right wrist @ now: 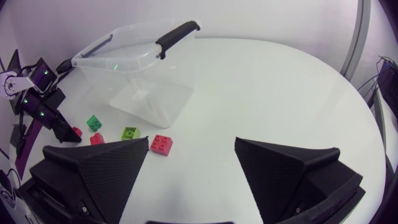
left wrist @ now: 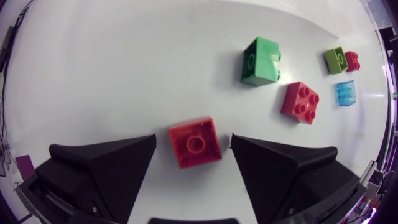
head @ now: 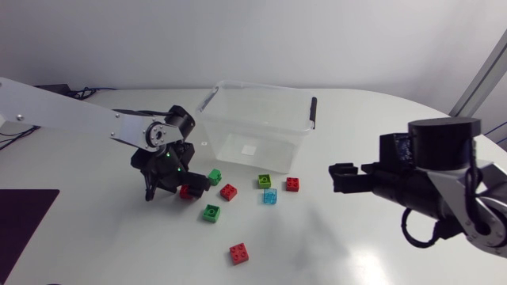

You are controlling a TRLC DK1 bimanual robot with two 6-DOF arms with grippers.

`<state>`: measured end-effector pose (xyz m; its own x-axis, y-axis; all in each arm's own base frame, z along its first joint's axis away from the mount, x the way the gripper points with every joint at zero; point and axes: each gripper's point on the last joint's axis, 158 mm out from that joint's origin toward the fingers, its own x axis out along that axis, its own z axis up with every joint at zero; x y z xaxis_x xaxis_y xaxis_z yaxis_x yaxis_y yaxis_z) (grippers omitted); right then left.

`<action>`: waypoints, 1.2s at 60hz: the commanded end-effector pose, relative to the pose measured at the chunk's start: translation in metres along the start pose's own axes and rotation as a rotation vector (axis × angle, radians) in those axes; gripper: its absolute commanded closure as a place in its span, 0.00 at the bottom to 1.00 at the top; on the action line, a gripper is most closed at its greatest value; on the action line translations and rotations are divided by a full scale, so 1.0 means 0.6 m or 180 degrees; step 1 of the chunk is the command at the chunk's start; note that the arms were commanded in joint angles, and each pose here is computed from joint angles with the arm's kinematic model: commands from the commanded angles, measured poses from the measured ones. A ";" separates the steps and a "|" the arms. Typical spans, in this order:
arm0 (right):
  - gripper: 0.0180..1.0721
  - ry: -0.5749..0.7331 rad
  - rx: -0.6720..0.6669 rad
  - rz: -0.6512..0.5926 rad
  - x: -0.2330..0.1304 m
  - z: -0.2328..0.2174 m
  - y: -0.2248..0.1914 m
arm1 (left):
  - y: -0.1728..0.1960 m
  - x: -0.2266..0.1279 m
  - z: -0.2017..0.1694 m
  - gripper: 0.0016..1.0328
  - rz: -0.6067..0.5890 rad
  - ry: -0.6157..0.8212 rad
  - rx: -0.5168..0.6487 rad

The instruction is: Place the duplo bricks in the container

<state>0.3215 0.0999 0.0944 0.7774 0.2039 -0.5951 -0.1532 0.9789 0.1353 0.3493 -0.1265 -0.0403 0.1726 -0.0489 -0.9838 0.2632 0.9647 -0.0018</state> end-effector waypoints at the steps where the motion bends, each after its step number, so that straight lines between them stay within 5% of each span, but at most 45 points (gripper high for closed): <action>1: 0.05 0.0078 0.0064 0.0015 0.028 -0.006 0.014 | 0.009 0.016 0.004 0.55 0.0012 -0.0040 -0.0192; 10: 0.05 0.0244 0.0015 0.0051 0.079 -0.029 0.040 | 0.017 0.020 -0.003 0.74 -0.0086 -0.0079 -0.0297; 23: 0.05 0.0600 0.0125 -0.0014 0.144 -0.064 0.060 | 0.047 -0.054 0.020 0.76 -0.0076 -0.0449 -0.0372; 48: 0.16 0.0955 0.0102 -0.0040 0.208 -0.115 0.108 | 0.053 -0.345 0.152 0.76 -0.0089 -0.2107 -0.0200; 56: 0.30 0.0994 0.0078 -0.0117 0.221 -0.121 0.104 | 0.022 -0.375 0.193 0.76 -0.0177 -0.2346 -0.0099; 66: 0.68 0.1178 0.0055 -0.0235 0.234 -0.147 0.088 | -0.029 -0.392 0.251 0.76 -0.0289 -0.2578 0.0051; 72: 0.71 0.1255 0.0038 -0.0282 0.229 -0.154 0.080 | -0.056 -0.381 0.281 0.74 -0.0343 -0.2613 0.0120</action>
<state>0.3733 0.1852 -0.0400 0.5380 0.1443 -0.8305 -0.1181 0.9884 0.0952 0.4461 -0.1737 0.2141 0.7755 -0.3102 -0.5499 0.3318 0.9413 -0.0631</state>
